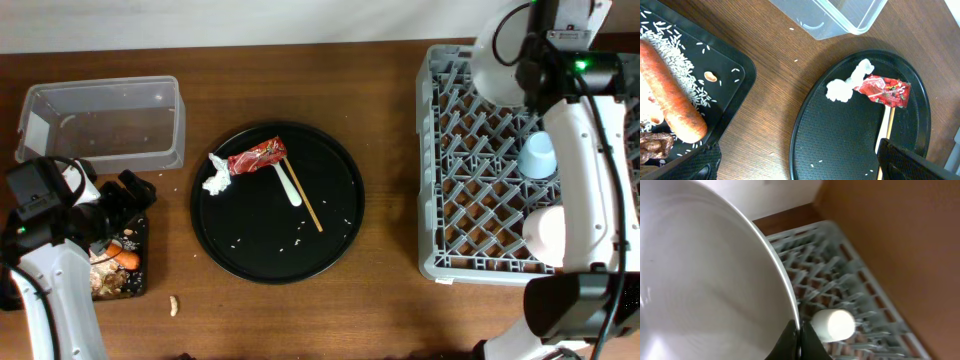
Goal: Sort waste into correct bins and load items into the dishwasher rack
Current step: 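Carry the white bowl right and lower it into the rack, then open the right gripper to stand the bowl upright, then withdraw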
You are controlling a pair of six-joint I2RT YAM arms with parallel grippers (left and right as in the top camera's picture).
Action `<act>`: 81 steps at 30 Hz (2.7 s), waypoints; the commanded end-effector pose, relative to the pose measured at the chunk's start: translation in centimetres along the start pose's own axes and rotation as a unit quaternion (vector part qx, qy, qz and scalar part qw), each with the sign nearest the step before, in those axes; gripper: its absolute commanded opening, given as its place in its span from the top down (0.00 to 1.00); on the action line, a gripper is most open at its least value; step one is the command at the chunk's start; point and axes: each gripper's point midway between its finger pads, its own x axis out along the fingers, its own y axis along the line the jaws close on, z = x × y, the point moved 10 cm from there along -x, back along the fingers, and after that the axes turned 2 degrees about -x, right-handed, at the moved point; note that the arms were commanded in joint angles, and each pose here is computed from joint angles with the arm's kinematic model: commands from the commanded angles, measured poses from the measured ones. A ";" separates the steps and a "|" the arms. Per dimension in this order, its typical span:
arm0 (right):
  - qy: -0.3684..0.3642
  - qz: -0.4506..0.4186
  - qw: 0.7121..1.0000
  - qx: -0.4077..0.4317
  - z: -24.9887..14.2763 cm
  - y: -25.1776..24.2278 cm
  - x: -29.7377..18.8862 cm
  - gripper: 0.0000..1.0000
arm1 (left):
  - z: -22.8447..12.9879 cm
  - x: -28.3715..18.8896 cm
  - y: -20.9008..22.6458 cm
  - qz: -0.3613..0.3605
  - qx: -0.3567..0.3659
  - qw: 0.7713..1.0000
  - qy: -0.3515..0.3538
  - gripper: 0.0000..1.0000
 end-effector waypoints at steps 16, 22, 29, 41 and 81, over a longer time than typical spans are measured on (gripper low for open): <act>0.010 -0.108 0.985 -0.134 -2.9 8.4 4.0 0.96 | 0.4 -0.4 -0.2 -0.005 0.008 1.000 -0.007 0.00; 0.016 -0.130 0.978 -0.161 -3.6 9.3 5.2 0.96 | 0.4 -0.4 -0.2 -0.005 0.008 1.000 -0.008 0.01; 0.000 -0.159 0.971 -0.177 -3.0 9.1 5.1 0.96 | 0.4 -0.4 -0.2 -0.005 0.008 1.000 -0.008 0.01; 0.005 -0.069 0.975 -0.211 -4.3 12.4 3.0 0.96 | 0.4 -0.4 -0.2 -0.005 0.008 1.000 -0.008 0.01; 0.230 0.471 0.769 -0.365 -21.8 33.8 -13.9 0.38 | 0.4 -0.4 -0.2 -0.005 0.008 1.000 -0.008 0.01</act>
